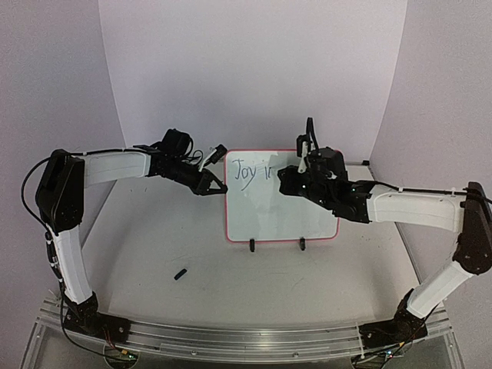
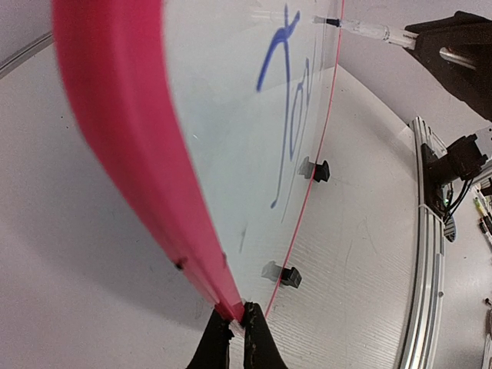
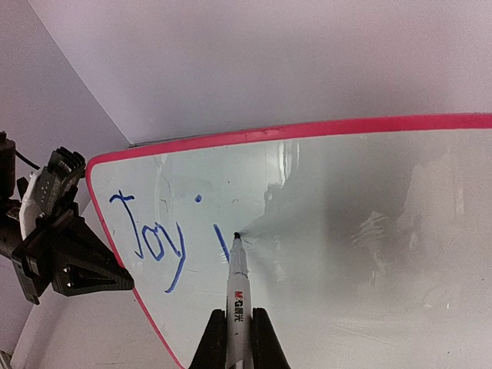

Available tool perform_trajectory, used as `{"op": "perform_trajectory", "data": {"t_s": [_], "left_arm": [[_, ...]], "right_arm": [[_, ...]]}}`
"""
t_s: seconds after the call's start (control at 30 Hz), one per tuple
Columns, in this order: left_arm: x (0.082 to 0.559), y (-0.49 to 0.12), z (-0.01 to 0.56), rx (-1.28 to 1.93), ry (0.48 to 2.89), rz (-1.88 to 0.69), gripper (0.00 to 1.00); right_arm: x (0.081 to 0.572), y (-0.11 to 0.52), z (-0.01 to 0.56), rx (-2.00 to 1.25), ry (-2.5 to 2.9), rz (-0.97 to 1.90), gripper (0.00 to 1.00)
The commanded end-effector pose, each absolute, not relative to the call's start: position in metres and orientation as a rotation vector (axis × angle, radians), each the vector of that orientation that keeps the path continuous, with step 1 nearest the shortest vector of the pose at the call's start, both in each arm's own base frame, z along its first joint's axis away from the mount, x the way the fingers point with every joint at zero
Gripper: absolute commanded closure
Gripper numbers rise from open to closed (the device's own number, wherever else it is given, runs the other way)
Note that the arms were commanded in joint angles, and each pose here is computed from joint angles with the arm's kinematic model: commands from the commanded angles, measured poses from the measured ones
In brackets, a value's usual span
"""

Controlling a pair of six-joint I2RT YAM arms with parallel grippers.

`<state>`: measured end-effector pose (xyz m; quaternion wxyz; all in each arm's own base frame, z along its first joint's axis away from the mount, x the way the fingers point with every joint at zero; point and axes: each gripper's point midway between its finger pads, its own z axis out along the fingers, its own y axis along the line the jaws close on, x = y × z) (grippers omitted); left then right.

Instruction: Write a sentence on the whiteboard

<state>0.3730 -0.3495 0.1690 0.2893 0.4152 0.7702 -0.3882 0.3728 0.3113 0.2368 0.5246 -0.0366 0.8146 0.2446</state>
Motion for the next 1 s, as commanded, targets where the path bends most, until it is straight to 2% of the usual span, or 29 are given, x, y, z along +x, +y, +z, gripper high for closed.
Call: {"op": "perform_trajectory", "data": {"t_s": [0.0, 0.5, 0.97], "left_arm": [[0.366, -0.348, 0.159, 1.171, 2.086, -0.958, 1.00], [0.365, -0.350, 0.159, 1.174, 2.086, -0.960, 1.00], [0.364, -0.350, 0.159, 1.176, 2.089, -0.957, 1.00]], "right_arm": [[0.384, 0.306, 0.260, -0.049, 1.887, 0.550, 1.00], [0.380, 0.288, 0.253, 0.006, 1.895, 0.499, 1.00], [0.369, 0.289, 0.223, -0.013, 1.977, 0.523, 1.00]]}}
